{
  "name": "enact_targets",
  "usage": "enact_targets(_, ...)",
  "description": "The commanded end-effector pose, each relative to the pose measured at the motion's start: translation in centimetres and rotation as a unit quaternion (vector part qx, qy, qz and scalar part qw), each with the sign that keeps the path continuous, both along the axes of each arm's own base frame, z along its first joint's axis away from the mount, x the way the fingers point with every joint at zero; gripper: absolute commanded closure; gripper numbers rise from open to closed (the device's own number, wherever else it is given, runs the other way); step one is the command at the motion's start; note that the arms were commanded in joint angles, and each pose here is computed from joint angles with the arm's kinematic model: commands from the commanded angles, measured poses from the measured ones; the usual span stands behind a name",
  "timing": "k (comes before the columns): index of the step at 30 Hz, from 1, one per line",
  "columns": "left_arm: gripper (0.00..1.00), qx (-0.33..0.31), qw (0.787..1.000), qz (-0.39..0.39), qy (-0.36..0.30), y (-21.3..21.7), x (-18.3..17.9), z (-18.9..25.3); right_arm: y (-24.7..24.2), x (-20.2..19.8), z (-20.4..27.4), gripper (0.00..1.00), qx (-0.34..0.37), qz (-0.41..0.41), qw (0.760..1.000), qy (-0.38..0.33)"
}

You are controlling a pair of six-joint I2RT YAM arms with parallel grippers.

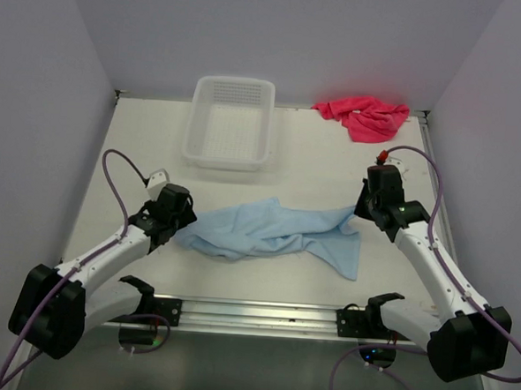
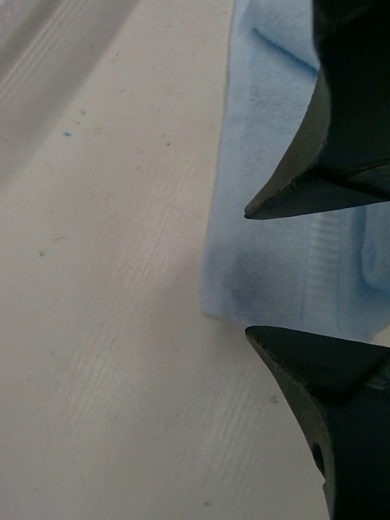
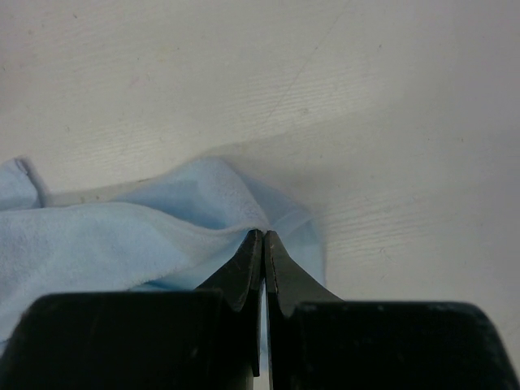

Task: Roll the towels
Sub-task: Flatten the towel

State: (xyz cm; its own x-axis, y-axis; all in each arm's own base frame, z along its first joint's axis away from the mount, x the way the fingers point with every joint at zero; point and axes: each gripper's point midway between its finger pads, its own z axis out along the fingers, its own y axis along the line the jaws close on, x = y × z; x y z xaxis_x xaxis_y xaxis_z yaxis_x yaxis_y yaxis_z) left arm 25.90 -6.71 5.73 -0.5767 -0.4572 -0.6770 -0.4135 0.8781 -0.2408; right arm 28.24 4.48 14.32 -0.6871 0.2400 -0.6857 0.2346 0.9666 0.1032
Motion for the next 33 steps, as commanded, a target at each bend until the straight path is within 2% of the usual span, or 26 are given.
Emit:
enact_targets(1,0.42,-0.012,1.000,-0.009,-0.001,0.8,1.7,-1.0,0.2,0.8,-0.1,1.00,0.014,-0.004,1.000,-0.013)
enact_targets(7,0.44,-0.030,0.999,-0.017,0.021,0.5,1.8,-2.8,0.5,1.1,0.1,1.00,0.021,0.001,1.000,-0.016)
enact_targets(13,0.46,-0.018,0.999,-0.010,0.050,1.2,0.9,-4.6,0.5,1.1,0.1,1.00,0.023,0.002,1.000,-0.015)
enact_targets(27,0.49,-0.006,0.999,0.027,0.031,2.8,2.3,-3.4,0.7,1.1,-0.4,1.00,0.028,0.006,1.000,-0.012)
enact_targets(33,0.59,-0.015,0.999,0.022,0.035,2.6,2.4,-4.1,0.7,1.0,-0.5,1.00,0.028,0.006,1.000,-0.010)
